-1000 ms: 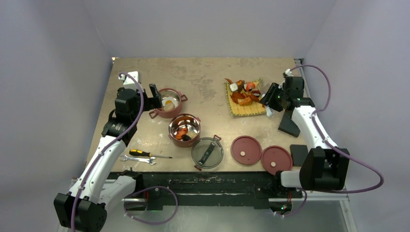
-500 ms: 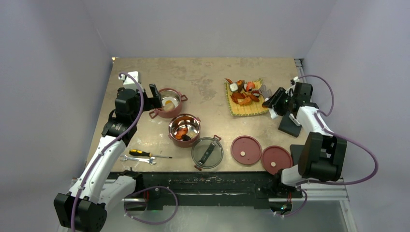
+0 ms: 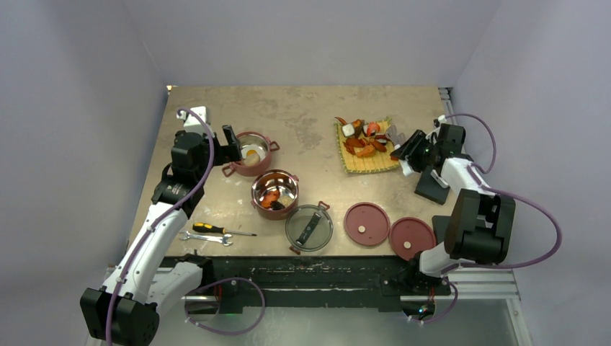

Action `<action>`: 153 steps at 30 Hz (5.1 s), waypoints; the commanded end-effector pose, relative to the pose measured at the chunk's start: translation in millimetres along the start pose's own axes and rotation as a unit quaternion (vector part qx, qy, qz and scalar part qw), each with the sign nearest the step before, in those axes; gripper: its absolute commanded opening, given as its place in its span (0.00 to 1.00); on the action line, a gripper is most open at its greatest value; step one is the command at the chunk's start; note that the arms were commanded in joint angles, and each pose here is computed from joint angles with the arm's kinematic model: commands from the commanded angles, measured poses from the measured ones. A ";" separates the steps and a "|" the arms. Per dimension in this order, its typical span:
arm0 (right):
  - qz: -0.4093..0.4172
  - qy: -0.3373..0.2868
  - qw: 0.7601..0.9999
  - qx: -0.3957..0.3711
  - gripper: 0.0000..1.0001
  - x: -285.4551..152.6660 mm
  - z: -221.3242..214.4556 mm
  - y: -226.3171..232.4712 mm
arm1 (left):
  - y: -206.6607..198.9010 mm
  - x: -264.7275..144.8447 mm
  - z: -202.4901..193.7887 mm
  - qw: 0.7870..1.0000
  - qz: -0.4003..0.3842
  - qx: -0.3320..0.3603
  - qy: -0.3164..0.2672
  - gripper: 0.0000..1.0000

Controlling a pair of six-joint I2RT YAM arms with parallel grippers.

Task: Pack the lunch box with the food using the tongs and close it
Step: Pick up the fake food from the plate, then place the fake food in the packing box, then pick up the fake food from the plate.

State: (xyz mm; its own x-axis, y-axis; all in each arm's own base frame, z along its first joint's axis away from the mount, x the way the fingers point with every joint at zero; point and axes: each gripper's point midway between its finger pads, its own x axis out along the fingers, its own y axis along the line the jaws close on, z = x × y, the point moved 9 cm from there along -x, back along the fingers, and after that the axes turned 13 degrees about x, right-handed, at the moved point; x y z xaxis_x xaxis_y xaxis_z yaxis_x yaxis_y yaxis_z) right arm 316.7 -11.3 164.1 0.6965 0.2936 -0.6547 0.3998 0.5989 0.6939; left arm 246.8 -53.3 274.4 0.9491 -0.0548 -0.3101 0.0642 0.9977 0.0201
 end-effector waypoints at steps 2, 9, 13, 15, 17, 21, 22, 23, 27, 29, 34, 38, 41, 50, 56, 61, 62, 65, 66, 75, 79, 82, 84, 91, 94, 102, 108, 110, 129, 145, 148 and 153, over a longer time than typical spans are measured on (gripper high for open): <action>0.031 -0.001 1.000 -0.002 0.51 4.6 2.5 2.3 | -1.0 -2.1 9.3 1.000 -0.004 0.000 -0.020 0.99; 0.034 0.010 0.999 0.008 0.50 10.4 -1.8 -3.0 | -0.7 -1.5 8.5 1.000 -0.003 0.000 -0.018 0.99; 0.037 0.006 0.999 0.008 0.49 11.3 -1.3 -2.9 | -0.9 -1.6 8.6 1.000 -0.003 0.000 -0.018 0.99; 0.044 0.007 0.999 0.009 0.48 13.0 -1.6 -3.0 | -0.8 -1.4 8.6 1.000 -0.003 0.000 -0.018 0.99; 0.054 0.011 0.998 0.015 0.47 15.3 -2.4 -2.8 | -0.5 -1.7 8.9 1.000 -0.002 0.001 -0.019 0.99; 0.072 0.017 0.997 0.027 0.42 16.8 -4.8 -1.1 | -0.2 -1.9 8.9 1.000 -0.001 0.001 -0.019 0.99; 0.074 0.018 0.997 0.028 0.41 15.6 -4.9 -0.1 | -0.4 -1.7 8.9 1.000 -0.001 0.001 -0.019 0.99; 0.077 0.016 0.997 0.028 0.39 14.1 -4.6 1.5 | -0.4 -1.9 8.8 1.000 -0.001 0.001 -0.019 0.99; 0.090 0.010 0.996 0.028 0.32 6.2 -3.4 9.1 | -0.2 -1.9 9.1 1.000 -0.001 0.001 -0.019 0.99; 0.097 0.006 0.995 0.026 0.26 2.1 -2.6 13.2 | -0.2 -1.9 9.0 1.000 -0.001 0.001 -0.019 0.99; 0.113 0.002 0.993 0.024 0.18 -6.6 -2.2 21.2 | -0.4 -2.0 9.2 1.000 -0.002 0.001 -0.020 0.99; 0.123 -0.005 0.992 0.014 0.12 -12.8 -0.4 27.0 | -0.3 -2.1 9.0 1.000 -0.001 0.001 -0.020 0.99; 0.126 -0.005 0.992 0.008 0.10 -15.5 -0.6 28.2 | -0.4 -2.3 9.5 1.000 -0.002 0.001 -0.020 0.99; 0.109 -0.040 0.991 -0.060 0.09 -43.6 2.0 39.0 | -0.4 -1.7 8.7 1.000 -0.002 0.000 -0.019 0.99; 0.150 -0.025 0.980 -0.128 0.10 -66.6 -25.6 61.7 | -1.2 -0.4 7.7 1.000 -0.005 -0.001 -0.016 0.99; 0.226 0.028 0.954 -0.197 0.10 -79.8 -69.4 103.6 | -1.7 1.1 6.5 1.000 -0.006 -0.001 -0.014 0.99; 0.242 0.038 0.946 -0.211 0.11 -83.5 -75.8 110.4 | -1.8 1.6 5.8 1.000 -0.006 -0.002 -0.012 0.99; 0.277 0.086 0.922 -0.258 0.12 -90.2 -97.3 125.0 | -2.0 2.3 4.9 1.000 -0.006 -0.002 -0.010 0.99; 0.281 0.099 0.916 -0.270 0.12 -91.0 -104.7 128.6 | -2.0 2.6 4.7 1.000 -0.006 -0.002 -0.010 0.99; 0.294 0.192 0.880 -0.320 0.12 -86.4 -163.9 135.3 | -1.2 2.8 4.4 1.000 -0.002 -0.001 -0.009 0.99; 0.288 0.218 0.870 -0.335 0.12 -79.8 -186.1 138.2 | -1.6 3.8 4.0 1.000 -0.003 -0.001 -0.007 0.99; 0.283 0.233 0.865 -0.343 0.13 -74.1 -200.4 141.0 | -1.5 3.7 3.4 1.000 -0.003 -0.001 -0.007 0.99; 0.275 0.241 0.863 -0.350 0.13 -68.4 -209.0 142.1 | -1.2 3.5 3.6 1.000 -0.001 0.000 -0.007 0.99; 0.251 0.268 0.853 -0.371 0.17 -52.0 -234.6 144.0 | -0.6 3.4 4.0 1.000 0.002 0.001 -0.007 0.99; 0.251 0.273 0.849 -0.377 0.22 -50.5 -239.9 145.8 | -0.5 3.8 3.3 1.000 0.002 0.001 -0.006 0.99; 0.240 0.270 0.851 -0.380 0.38 -46.2 -241.4 145.3 | -0.5 3.8 3.4 1.000 0.002 0.001 -0.006 0.99; 0.245 0.270 0.849 -0.382 0.43 -47.0 -241.5 147.0 | -0.6 4.1 2.8 1.000 0.002 0.002 -0.005 0.99; 0.248 0.271 0.847 -0.384 0.44 -47.8 -241.8 147.1 | -0.7 4.1 3.4 1.000 0.002 0.001 -0.006 0.99; 0.253 0.185 0.883 -0.350 0.38 -87.7 -211.2 178.2 | 4.1 -5.2 8.4 0.999 0.021 -0.005 -0.032 0.99; -0.053 -0.025 0.974 -0.219 0.42 -69.3 -63.5 82.8 | 0.4 -2.0 7.8 1.000 0.003 -0.003 -0.023 0.99; -0.085 -0.047 0.973 -0.207 0.43 -65.1 -54.7 70.1 | -0.3 -1.7 7.5 1.000 0.000 -0.004 -0.022 0.99; -0.137 -0.047 0.970 -0.196 0.44 -49.4 -55.5 49.1 | -1.3 -1.6 7.5 1.000 -0.006 -0.004 -0.022 0.99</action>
State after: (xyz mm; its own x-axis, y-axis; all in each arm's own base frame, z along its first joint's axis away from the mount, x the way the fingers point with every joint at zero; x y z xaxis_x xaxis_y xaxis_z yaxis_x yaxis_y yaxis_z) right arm 266.5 52.0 227.2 0.6695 0.1136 -0.7341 0.2800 0.8768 0.3909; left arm 244.7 -51.8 274.7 0.9518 -0.0431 -0.3038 0.0524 0.9984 0.0228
